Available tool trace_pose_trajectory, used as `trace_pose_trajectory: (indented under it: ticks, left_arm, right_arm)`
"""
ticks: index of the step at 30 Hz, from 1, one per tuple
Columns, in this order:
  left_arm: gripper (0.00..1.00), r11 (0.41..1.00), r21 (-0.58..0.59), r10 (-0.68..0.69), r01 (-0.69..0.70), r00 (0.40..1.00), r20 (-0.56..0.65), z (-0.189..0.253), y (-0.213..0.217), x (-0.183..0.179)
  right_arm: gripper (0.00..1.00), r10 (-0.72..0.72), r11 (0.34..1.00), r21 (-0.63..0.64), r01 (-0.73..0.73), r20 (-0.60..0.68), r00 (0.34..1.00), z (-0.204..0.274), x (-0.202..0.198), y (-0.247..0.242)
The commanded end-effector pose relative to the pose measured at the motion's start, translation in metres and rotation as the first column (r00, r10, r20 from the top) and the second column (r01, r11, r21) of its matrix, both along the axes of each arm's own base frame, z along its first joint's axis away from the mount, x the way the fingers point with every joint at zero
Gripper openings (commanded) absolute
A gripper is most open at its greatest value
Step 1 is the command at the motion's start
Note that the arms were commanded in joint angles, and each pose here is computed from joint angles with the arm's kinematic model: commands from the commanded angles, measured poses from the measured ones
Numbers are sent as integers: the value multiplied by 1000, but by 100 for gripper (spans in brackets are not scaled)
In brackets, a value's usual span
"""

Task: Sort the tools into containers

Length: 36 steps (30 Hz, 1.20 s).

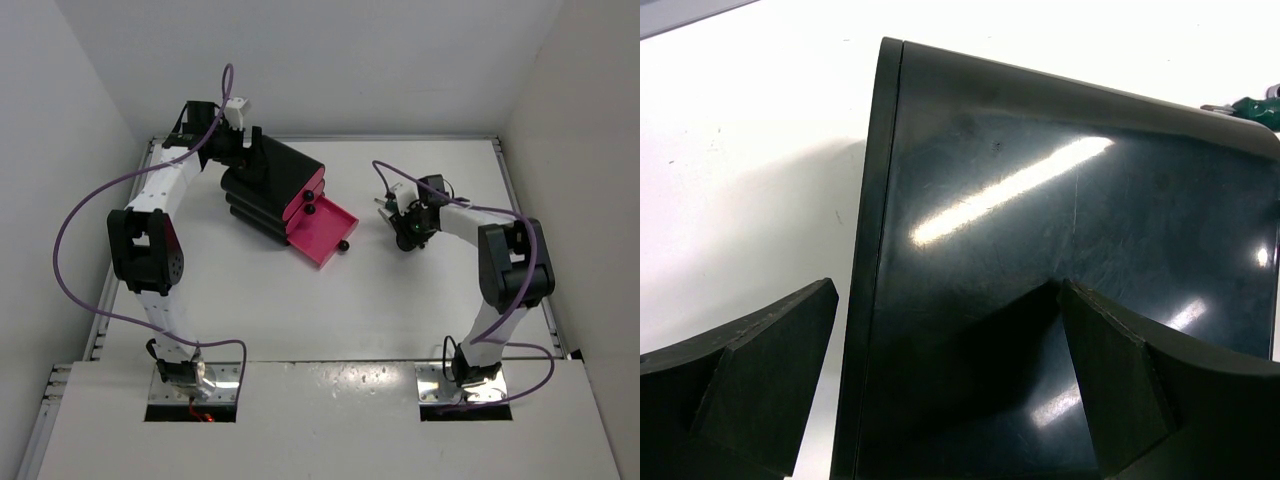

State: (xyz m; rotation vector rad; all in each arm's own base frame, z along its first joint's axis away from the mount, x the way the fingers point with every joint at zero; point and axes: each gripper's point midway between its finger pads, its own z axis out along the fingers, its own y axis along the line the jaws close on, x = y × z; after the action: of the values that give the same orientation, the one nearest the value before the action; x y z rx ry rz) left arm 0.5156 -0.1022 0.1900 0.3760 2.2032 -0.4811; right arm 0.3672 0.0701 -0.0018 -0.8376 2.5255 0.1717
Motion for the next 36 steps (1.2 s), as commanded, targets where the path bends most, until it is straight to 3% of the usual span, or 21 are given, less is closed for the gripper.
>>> trace_pose_trajectory:
  ticks: [1, 10, 16, 18, 23, 30, 36]
  left_arm:
    - [99, 992, 129, 29, -1, 977, -214, -75, 13, -28]
    - [99, 992, 129, 28, -2, 978, -205, -74, 13, -26]
    - [99, 991, 133, 23, 5, 979, -201, -74, 13, -26]
    - [99, 991, 133, 23, 5, 979, -201, -74, 13, -26]
    - [99, 991, 133, 23, 5, 979, -201, -74, 13, -26]
    - [99, 993, 115, 28, -5, 979, -200, -73, 10, -25]
    - [99, 994, 108, 22, 1, 977, -210, -75, 9, -27]
  right_arm:
    - [47, -22, 999, -36, 25, 86, 996, 13, 27, -4]
    - [36, -16, 997, -82, 15, -8, 1000, -6, 22, -7]
    - [18, 24, 995, -100, -28, -39, 999, -11, 14, -5]
    - [9, 45, 996, -73, -48, -31, 998, -2, 11, -1]
    - [2, 84, 995, 44, -86, 50, 995, 47, 6, 20]
    - [1, 44, 970, 235, -67, 102, 994, 117, 1, 68]
    - [0, 50, 942, 331, -49, 6, 999, 117, -4, 124]
